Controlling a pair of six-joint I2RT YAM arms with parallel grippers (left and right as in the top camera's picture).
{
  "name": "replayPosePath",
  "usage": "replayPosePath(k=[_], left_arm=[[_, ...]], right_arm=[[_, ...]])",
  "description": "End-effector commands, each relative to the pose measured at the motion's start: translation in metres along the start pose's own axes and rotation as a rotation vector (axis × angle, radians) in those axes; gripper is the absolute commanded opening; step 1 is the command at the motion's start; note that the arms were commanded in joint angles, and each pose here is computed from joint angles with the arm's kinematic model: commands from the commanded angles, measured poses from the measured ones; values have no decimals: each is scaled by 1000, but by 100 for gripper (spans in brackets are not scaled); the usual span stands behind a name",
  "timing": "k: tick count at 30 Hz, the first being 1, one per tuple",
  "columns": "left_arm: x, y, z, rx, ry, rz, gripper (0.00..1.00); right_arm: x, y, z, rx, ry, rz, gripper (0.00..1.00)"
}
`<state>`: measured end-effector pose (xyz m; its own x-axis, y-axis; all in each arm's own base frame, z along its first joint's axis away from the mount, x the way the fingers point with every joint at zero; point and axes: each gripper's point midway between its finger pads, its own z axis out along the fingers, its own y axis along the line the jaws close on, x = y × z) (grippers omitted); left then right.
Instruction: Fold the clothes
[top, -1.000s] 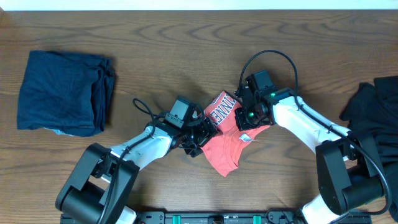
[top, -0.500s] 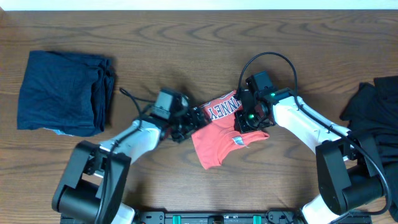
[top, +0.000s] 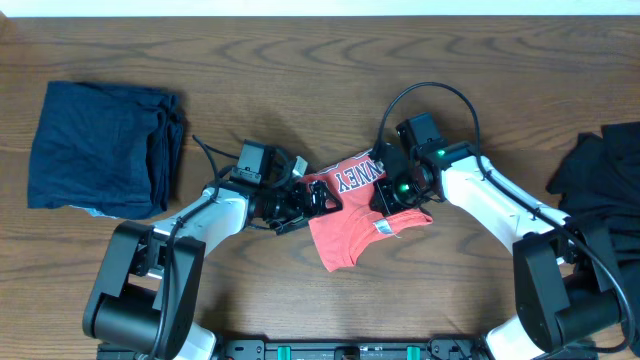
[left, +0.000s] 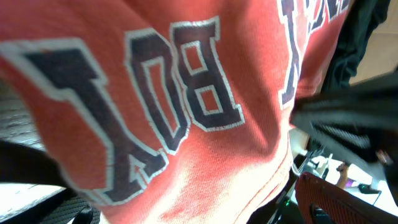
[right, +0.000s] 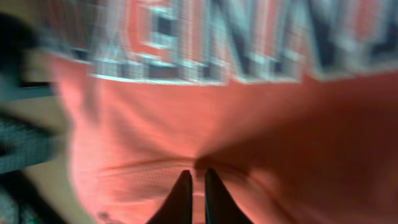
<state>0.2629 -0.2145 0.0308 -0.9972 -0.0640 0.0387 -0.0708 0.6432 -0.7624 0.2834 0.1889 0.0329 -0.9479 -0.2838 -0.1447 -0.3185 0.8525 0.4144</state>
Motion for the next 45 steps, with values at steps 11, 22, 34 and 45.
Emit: replayPosePath(k=[11,22,34,45], left_arm=[[7,25,48,-149,-20,-32,99],[3,16,61,-102,-27,-25,33],[-16,-28,-8,20,-71,128,6],[-115,-33,-261,29,-784,104,6]], right_arm=[[26,-47,47,156,135,277,1],[26,-48,45,156,139,271,1],[-23,-27,-66,137,-57,145,7],[-57,10,-150,112,-357,49,13]])
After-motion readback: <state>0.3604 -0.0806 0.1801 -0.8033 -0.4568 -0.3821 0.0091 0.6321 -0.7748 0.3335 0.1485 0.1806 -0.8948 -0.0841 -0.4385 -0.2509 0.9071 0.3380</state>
